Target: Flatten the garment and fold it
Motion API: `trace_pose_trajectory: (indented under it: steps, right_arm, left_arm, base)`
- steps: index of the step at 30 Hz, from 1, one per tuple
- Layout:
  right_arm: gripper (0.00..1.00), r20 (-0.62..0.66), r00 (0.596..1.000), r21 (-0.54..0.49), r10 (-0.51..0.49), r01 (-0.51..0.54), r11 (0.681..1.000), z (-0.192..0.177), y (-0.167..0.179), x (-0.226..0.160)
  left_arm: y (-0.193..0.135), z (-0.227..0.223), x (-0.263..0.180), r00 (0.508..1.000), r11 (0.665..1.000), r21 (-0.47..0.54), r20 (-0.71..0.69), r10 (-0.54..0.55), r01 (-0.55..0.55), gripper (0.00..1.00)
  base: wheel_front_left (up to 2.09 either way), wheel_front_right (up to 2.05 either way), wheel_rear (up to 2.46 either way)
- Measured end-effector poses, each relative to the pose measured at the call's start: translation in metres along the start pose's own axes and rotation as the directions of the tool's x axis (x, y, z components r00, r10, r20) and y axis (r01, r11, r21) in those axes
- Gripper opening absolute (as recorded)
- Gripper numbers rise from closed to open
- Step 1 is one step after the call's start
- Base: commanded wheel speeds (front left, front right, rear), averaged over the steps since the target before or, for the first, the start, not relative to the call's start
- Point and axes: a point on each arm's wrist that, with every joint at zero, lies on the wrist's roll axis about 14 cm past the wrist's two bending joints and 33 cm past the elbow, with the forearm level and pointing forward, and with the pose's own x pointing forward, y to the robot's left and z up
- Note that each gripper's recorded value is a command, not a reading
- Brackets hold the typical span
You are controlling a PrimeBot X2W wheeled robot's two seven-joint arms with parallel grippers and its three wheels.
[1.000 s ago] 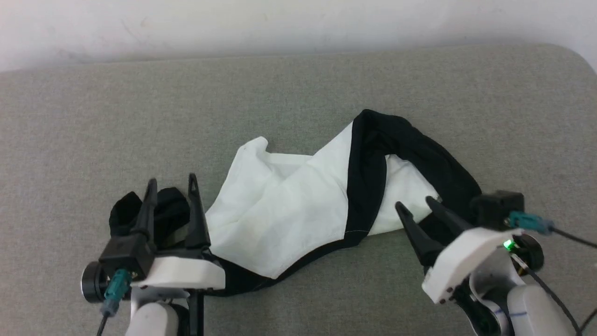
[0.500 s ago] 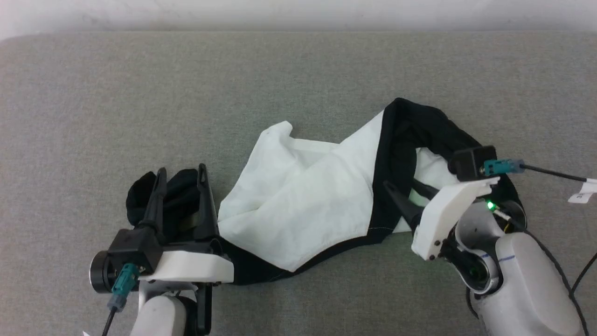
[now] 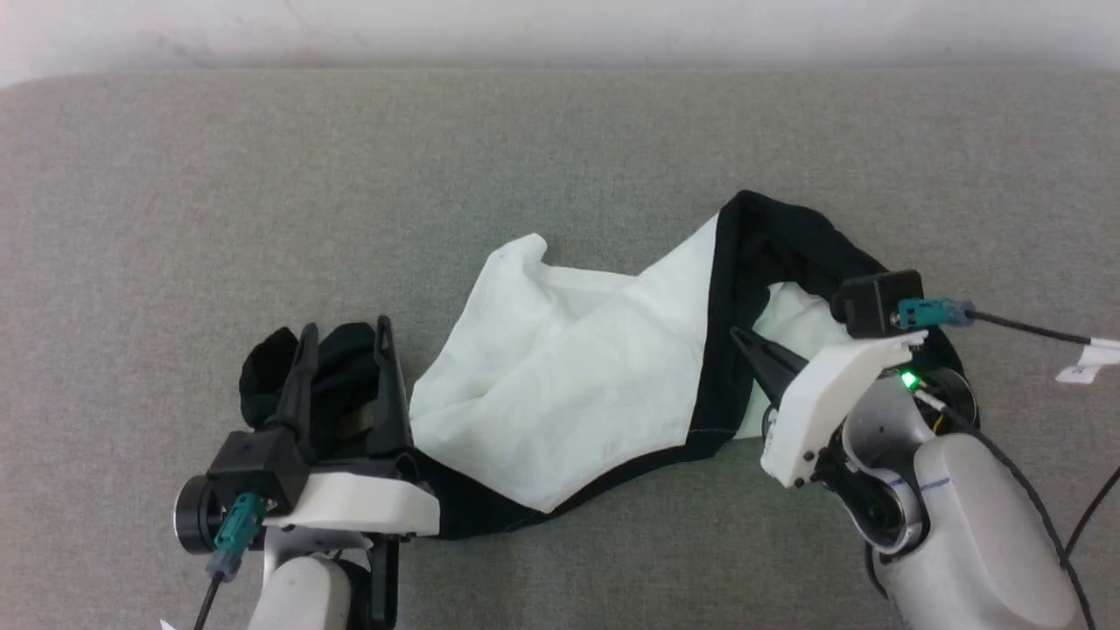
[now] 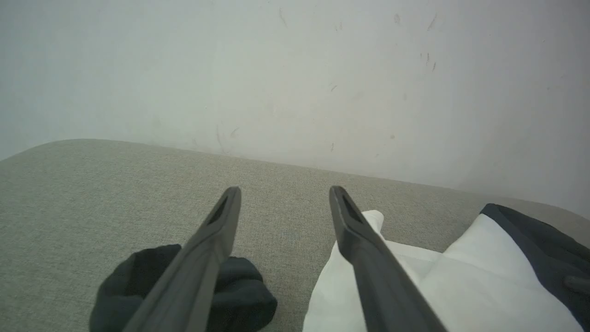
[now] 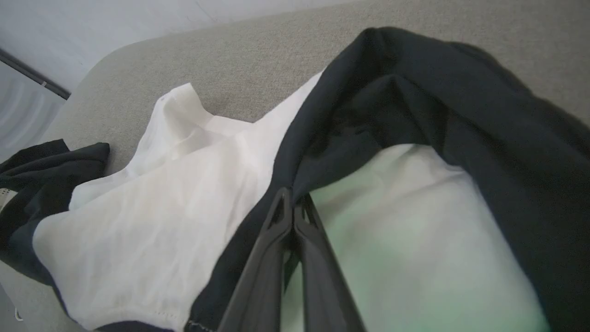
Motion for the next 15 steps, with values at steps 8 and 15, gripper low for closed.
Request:
trace_pose_trajectory:
  steps: [8,15]
  right_arm:
    - [0.0,-0.133,0.986,0.019,-0.103,0.106,0.994,-0.053,-0.017,-0.069]
    - [0.0,-0.327,0.882,0.019,-0.338,0.364,0.931,-0.105,-0.07,-0.162]
  left_arm:
    - [0.001,0.009,-0.011,1.0,1.0,-0.004,0.017,-0.003,0.003,1.0]
    - [-0.013,0.012,-0.008,0.998,0.999,-0.011,0.029,-0.051,0.051,1.0]
  base:
    - [0.0,0.0,0.0]
    - [0.0,0.0,0.0]
